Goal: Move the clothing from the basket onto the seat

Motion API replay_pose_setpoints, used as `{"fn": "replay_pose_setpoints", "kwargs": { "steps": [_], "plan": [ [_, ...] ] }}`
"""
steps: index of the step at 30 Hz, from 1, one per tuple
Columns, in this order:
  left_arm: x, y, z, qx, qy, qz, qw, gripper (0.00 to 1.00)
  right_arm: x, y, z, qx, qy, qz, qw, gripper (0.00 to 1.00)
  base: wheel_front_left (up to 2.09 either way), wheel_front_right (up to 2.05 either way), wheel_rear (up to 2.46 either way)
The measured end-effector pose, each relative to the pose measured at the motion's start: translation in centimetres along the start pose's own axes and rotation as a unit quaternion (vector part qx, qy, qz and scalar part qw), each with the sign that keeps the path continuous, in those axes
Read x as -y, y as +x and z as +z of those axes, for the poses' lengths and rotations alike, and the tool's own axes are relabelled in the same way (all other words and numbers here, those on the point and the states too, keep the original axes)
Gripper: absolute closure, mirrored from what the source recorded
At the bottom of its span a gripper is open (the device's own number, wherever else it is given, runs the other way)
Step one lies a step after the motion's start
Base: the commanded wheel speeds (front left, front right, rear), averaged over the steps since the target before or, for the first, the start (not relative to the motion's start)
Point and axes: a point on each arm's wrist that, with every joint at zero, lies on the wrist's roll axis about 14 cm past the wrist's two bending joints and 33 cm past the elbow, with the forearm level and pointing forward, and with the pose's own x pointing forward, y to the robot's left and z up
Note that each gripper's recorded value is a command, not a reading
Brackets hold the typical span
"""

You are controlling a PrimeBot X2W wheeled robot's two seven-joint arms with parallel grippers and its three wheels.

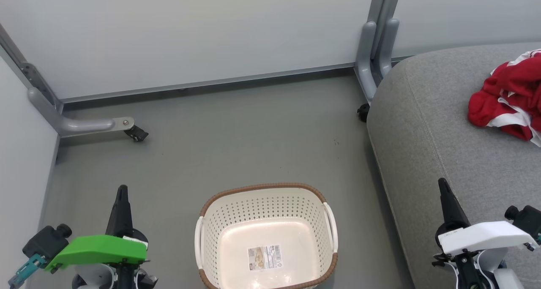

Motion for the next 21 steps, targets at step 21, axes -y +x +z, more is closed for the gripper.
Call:
{"fn": "replay_pose_setpoints", "kwargs": {
  "steps": [21],
  "plan": [
    [0.31, 0.4, -0.14, -0.012, -0.116, -0.004, 0.993, 1.0, 0.64, -0.22, 0.79, 0.003, 0.113, -0.01, 0.994, 1.0, 0.0, 0.0, 0.0]
  ]
}}
